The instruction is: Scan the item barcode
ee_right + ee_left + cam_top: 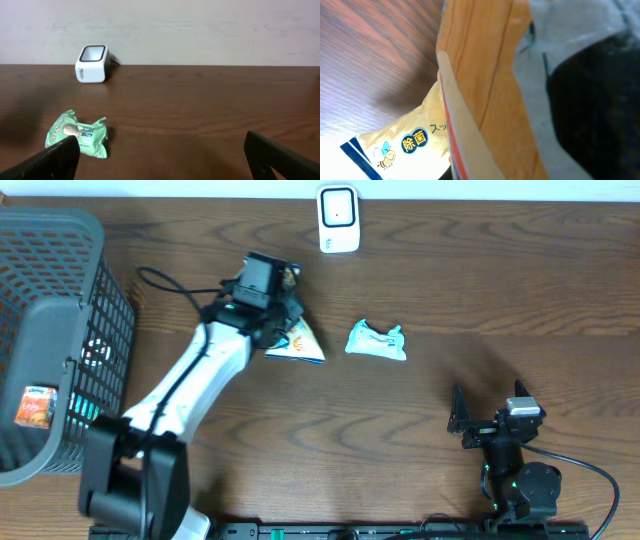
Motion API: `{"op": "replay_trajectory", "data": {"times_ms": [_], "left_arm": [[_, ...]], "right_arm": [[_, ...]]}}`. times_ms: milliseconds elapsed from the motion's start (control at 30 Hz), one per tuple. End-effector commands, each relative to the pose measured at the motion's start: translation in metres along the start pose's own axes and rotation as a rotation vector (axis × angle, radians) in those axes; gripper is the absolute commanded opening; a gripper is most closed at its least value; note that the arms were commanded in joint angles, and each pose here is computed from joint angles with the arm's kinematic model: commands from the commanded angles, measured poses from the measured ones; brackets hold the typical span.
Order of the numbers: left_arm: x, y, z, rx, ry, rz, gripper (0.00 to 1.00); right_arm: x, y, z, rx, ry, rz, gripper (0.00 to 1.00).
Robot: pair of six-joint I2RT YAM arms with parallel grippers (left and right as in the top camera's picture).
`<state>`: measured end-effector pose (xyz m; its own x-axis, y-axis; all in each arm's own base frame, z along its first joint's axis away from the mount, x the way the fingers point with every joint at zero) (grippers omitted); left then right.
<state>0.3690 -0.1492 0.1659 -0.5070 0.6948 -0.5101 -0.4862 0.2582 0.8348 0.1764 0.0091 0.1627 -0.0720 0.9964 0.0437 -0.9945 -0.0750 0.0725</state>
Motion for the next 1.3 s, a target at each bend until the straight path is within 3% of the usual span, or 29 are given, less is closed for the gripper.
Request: {"op": "replay_trajectory", "data": {"times_ms": [0,200,300,467,733,933,1033,1133,1267], "left_arm": [[-0.012,-0.012,-0.01,-0.011,0.015,-0.01,0.07],[-0.019,-0.019,-0.018,-0.004,-0.009,-0.032,0.1],[-0.021,-0.019,-0.018,-0.007,-0.01,-0.04,0.41],[-0.032,-0.016,-0.016,-0.01,-0.079,-0.109,0.56],[-0.058,0.047,0.01,-0.144,-0.242,-0.285,0.56],[-0.046,0.137,0.061,-0.383,-0.314,-0.369,0.56],[-0.021,0.193,0.094,-0.572,-0.303,-0.357,0.57],[0.03,0.256,0.13,-0.83,-0.158,-0.235,0.56],[0.092,0.305,0.151,-1.053,0.001,-0.005,0.58]], "right_arm": [[0.001,0.0,0.0,0.0,-0.014,0.006,0.99],[0.001,0.0,0.0,0.0,-0.014,0.005,0.99],[0.001,0.0,0.0,0.0,-0.014,0.006,0.99],[0.001,0.0,0.0,0.0,-0.014,0.005,0.99],[0.001,0.0,0.0,0.0,-0.014,0.006,0.99],[0.001,0.0,0.0,0.0,-0.014,0.006,0.99],[0.001,0.0,0.0,0.0,-0.014,0.005,0.99],[0.001,0.0,0.0,0.0,-0.014,0.005,0.99],[0.001,0.0,0.0,0.0,-0.014,0.005,0.99]]}}
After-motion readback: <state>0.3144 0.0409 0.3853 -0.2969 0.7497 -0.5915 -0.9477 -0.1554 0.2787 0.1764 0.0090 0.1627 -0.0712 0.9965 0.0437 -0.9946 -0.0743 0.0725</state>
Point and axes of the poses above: each gripper's point midway between its finger pads, its own y axis back along the fingers, its own x axis along the line the jaws close on, z = x × y, the point moved 7 cm from there along y, back along the fingers, and after that the axes turned 1 degree about -y, right-handed, at the moved point
